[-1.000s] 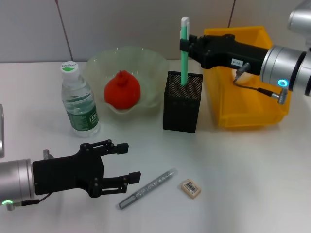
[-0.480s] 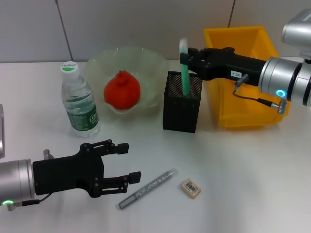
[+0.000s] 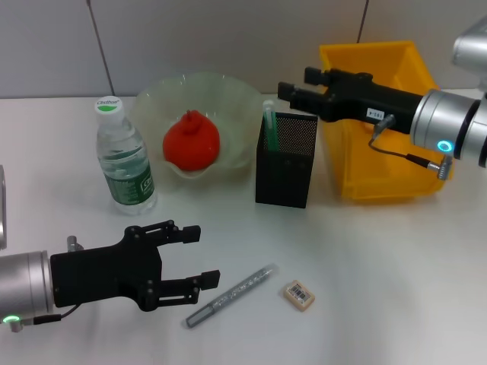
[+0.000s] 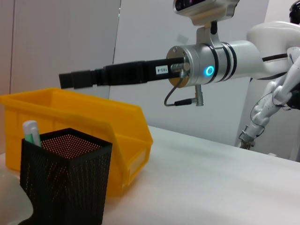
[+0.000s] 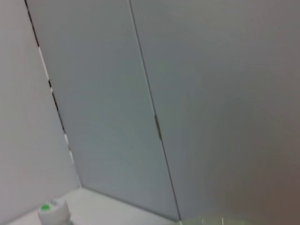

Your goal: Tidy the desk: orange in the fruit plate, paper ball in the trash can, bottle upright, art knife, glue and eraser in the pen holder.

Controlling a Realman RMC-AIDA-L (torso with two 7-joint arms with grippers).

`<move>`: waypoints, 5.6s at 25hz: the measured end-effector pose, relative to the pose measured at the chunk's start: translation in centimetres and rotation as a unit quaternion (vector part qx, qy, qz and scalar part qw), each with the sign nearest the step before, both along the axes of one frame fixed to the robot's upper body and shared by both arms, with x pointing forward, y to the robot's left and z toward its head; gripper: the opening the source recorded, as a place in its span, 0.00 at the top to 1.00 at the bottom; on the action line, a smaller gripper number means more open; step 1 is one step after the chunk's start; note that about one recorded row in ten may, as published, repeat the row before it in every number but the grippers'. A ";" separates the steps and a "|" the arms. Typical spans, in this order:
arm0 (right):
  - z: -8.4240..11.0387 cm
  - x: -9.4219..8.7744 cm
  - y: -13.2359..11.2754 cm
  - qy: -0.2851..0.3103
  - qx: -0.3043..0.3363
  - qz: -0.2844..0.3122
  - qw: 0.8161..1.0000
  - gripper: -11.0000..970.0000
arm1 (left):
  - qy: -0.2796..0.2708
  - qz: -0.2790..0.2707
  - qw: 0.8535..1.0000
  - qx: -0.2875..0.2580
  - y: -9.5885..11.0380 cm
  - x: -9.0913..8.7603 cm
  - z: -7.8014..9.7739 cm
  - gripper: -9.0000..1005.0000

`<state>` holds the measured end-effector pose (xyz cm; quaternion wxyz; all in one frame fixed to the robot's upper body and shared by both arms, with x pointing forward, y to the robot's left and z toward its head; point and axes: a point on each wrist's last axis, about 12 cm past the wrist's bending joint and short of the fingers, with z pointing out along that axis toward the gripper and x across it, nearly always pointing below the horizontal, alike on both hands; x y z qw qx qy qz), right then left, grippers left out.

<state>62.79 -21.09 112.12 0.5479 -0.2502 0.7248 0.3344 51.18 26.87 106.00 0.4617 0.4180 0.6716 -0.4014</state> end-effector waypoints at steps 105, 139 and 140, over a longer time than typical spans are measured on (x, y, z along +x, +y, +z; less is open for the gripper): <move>-0.4 -5.2 11.9 0.060 -0.546 0.390 0.739 0.45 | 0.008 0.027 0.999 0.015 0.6 0.3 -0.4 0.23; 9.1 0.1 8.4 0.058 -0.394 0.222 0.890 0.51 | 0.008 0.025 1.000 0.012 0.6 0.4 -0.2 0.24; 9.9 1.0 7.8 0.056 -0.371 0.179 0.910 0.51 | 0.007 0.024 1.000 0.012 0.5 0.4 -0.1 0.24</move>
